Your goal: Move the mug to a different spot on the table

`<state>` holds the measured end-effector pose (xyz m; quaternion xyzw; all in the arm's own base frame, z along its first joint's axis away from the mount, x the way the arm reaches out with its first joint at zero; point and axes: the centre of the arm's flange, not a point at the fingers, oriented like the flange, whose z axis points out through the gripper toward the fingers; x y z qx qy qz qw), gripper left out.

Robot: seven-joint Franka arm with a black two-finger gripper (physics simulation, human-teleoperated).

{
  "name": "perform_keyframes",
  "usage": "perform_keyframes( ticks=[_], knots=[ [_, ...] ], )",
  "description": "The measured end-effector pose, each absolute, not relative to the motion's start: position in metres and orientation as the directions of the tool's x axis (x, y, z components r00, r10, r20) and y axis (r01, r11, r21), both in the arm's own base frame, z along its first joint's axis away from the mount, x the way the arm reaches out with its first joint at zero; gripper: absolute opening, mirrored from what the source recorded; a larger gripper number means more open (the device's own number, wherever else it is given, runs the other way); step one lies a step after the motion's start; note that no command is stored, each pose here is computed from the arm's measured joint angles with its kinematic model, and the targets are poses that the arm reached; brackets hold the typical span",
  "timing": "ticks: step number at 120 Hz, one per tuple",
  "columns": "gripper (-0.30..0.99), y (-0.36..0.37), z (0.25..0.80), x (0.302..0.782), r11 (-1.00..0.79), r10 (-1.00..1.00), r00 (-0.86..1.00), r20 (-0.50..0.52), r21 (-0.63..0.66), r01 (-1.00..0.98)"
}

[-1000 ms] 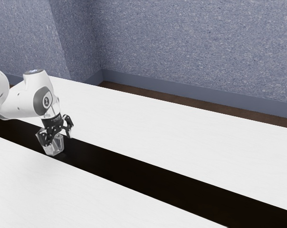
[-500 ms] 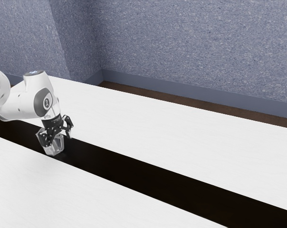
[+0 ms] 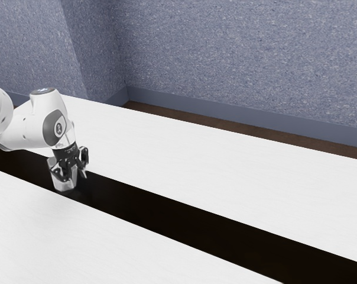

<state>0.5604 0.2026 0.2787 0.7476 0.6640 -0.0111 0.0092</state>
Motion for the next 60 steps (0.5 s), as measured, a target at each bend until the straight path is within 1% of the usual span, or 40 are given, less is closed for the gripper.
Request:
perform_keyframes(
  ticks=[22,46,50,60],
  knots=[
    [0.18,0.200,0.280,0.562,-0.136,0.991,0.136,-0.017,-0.004,0.991],
    [0.15,0.202,0.286,0.566,-0.167,0.985,0.167,0.034,0.027,0.986],
    [0.12,0.202,0.288,0.567,-0.175,0.984,0.173,0.044,0.033,0.984],
    [0.10,0.203,0.292,0.569,-0.188,0.981,0.185,0.064,0.045,0.981]
  ],
)
